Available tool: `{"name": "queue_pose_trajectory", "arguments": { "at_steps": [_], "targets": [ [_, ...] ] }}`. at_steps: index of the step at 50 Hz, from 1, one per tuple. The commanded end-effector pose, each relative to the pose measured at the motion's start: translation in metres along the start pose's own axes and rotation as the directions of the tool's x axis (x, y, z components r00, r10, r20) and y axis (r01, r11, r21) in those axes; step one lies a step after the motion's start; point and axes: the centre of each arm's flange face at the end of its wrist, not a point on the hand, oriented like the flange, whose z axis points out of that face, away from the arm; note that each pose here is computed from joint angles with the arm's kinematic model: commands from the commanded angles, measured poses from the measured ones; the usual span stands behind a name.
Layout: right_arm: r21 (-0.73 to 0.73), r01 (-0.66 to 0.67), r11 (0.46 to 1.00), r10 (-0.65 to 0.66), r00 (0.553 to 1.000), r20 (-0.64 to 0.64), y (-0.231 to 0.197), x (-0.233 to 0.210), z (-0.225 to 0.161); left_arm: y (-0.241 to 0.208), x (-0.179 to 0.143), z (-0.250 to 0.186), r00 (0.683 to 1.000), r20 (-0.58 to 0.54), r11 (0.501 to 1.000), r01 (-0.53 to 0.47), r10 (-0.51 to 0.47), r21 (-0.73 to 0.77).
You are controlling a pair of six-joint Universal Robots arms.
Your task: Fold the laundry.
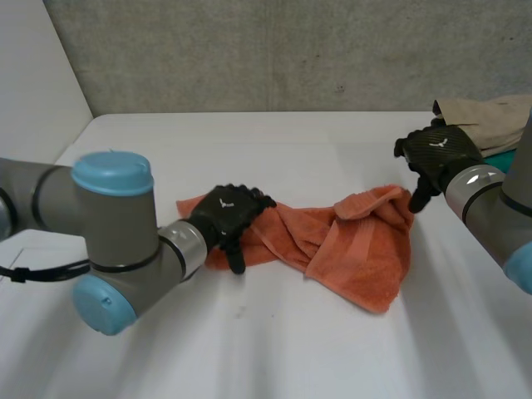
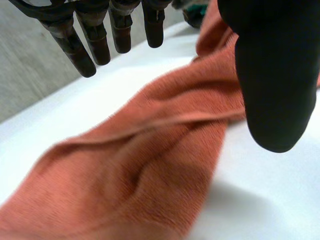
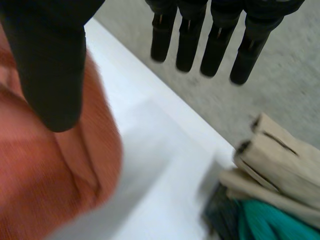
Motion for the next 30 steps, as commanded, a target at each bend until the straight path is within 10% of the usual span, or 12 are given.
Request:
{"name": "queue_pose_trajectory", "arguments": {
  "at_steps": [1,7,17,30],
  "targets": [
    [-0.069,0.126,0.990,-0.128,0.991,-0.029,-0.014,0.007,-0.015,-0.028,-0.014,-0.012,1.000,0.020,0.997,0.018,-0.020,0.078],
    [0.124,0.282,0.951,-0.301,0.936,0.182,-0.048,-0.036,-0.063,-0.044,-0.027,-0.017,0.998,0.053,0.992,0.023,-0.030,0.125],
    [0.305,0.457,0.836,-0.549,0.694,0.466,-0.008,-0.122,-0.095,-0.049,-0.052,-0.017,0.993,0.108,0.989,0.037,-0.053,0.141],
    [0.353,0.648,0.675,-0.738,0.602,0.306,0.049,-0.153,-0.029,-0.046,-0.060,-0.016,0.990,0.125,0.989,0.044,-0.062,0.140]
  ]
}}
